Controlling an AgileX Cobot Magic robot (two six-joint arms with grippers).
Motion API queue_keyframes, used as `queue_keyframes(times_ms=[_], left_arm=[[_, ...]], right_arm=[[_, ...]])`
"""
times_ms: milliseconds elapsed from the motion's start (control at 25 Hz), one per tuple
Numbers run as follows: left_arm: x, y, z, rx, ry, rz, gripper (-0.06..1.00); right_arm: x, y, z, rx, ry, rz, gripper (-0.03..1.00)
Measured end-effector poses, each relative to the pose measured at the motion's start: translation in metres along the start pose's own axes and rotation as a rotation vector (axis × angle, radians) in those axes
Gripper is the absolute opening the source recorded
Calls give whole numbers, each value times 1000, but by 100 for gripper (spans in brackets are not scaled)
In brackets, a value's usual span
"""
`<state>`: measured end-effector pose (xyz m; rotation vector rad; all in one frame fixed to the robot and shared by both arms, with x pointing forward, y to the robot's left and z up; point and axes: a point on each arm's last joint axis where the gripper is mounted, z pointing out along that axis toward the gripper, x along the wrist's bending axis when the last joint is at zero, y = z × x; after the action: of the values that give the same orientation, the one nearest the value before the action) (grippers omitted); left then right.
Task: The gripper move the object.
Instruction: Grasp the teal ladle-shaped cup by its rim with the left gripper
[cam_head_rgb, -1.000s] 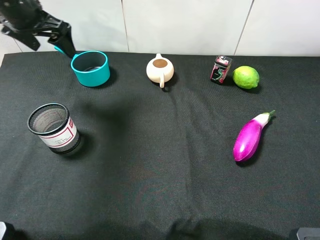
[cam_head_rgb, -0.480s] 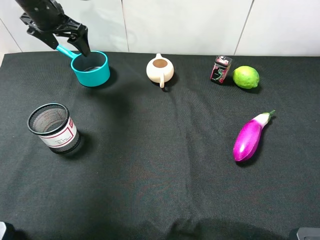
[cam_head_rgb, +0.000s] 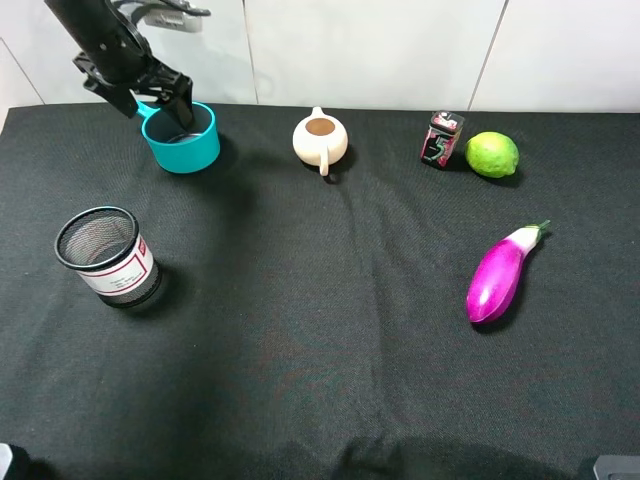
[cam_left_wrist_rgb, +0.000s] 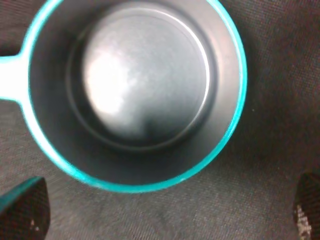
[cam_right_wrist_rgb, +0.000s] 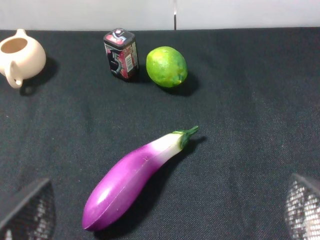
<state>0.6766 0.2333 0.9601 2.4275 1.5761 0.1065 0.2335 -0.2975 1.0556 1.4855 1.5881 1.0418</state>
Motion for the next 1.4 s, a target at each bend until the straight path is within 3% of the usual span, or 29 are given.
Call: queue_keyframes(times_ms=[320, 720, 1040, 1200, 1400], left_arm=[[-2, 4, 24, -9, -34, 40, 96], [-33, 12, 55, -18, -45, 186, 96], [-38, 10, 76, 11, -55, 200, 95], [-38, 9, 79, 17, -57, 200, 91], [-38, 9, 79, 17, -57, 200, 77]], right_arm=[[0, 0, 0, 0, 0, 0, 69], [0, 0, 0, 0, 0, 0, 69], [0, 0, 0, 0, 1, 1, 69], [0, 0, 0, 0, 1, 1, 69], [0, 0, 0, 0, 1, 1, 69]])
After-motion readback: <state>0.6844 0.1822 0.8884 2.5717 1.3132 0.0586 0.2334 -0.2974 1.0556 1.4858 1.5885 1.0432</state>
